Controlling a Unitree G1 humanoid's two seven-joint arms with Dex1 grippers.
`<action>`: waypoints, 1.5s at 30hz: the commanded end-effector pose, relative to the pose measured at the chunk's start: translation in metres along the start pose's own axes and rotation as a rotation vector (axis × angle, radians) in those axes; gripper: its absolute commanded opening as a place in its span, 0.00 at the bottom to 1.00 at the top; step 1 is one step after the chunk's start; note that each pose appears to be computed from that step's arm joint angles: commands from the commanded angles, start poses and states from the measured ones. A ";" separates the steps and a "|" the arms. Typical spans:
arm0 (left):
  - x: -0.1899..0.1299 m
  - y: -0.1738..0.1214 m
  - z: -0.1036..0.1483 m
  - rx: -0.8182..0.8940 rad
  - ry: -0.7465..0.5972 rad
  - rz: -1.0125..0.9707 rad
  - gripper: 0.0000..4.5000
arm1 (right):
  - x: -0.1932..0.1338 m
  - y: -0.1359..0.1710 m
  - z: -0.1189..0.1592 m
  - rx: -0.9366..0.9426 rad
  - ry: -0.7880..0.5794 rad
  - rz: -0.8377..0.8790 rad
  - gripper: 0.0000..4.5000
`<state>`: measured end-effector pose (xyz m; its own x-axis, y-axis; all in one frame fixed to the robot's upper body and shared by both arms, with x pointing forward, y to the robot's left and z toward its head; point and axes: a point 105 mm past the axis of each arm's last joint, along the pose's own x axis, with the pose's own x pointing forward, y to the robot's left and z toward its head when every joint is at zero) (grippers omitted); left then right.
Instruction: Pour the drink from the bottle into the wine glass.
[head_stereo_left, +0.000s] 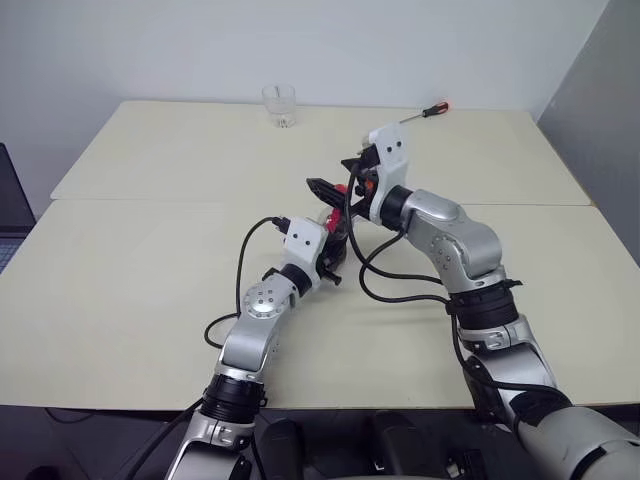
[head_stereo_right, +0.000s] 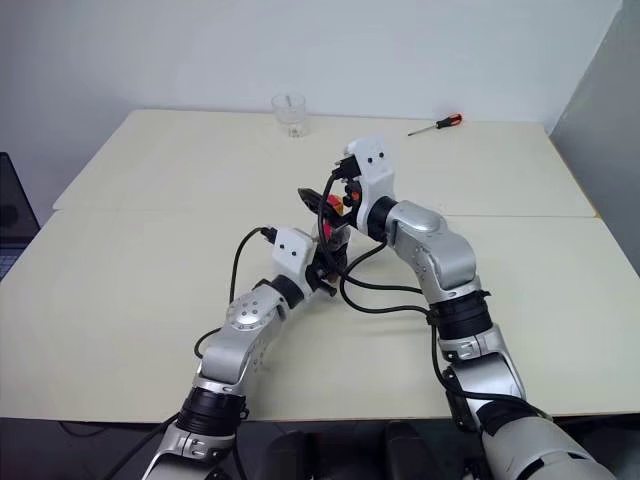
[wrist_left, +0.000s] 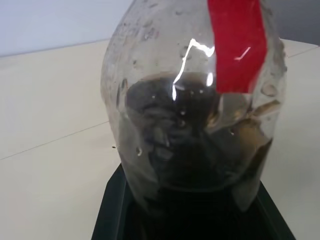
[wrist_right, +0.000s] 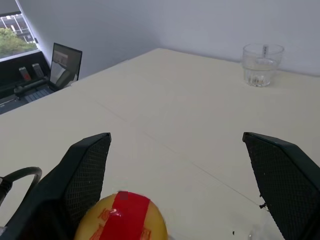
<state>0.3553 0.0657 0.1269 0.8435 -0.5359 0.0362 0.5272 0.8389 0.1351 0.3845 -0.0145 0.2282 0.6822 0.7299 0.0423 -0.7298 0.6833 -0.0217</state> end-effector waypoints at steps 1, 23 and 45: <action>-0.002 0.008 0.023 0.025 -0.086 0.025 0.22 | -0.021 -0.020 0.019 -0.015 -0.057 -0.068 1.00; 0.001 0.010 0.025 0.033 -0.092 0.023 0.21 | -0.037 0.000 0.014 -0.038 -0.018 0.001 0.79; 0.002 0.010 0.024 0.032 -0.093 0.018 0.20 | -0.042 -0.003 0.040 0.109 -0.167 -0.003 0.27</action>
<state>0.3607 0.0679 0.1421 0.8425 -0.5322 0.0836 0.5155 0.8415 0.1617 0.3544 -0.0301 0.2408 0.6418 0.7599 0.1027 -0.7668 0.6374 0.0760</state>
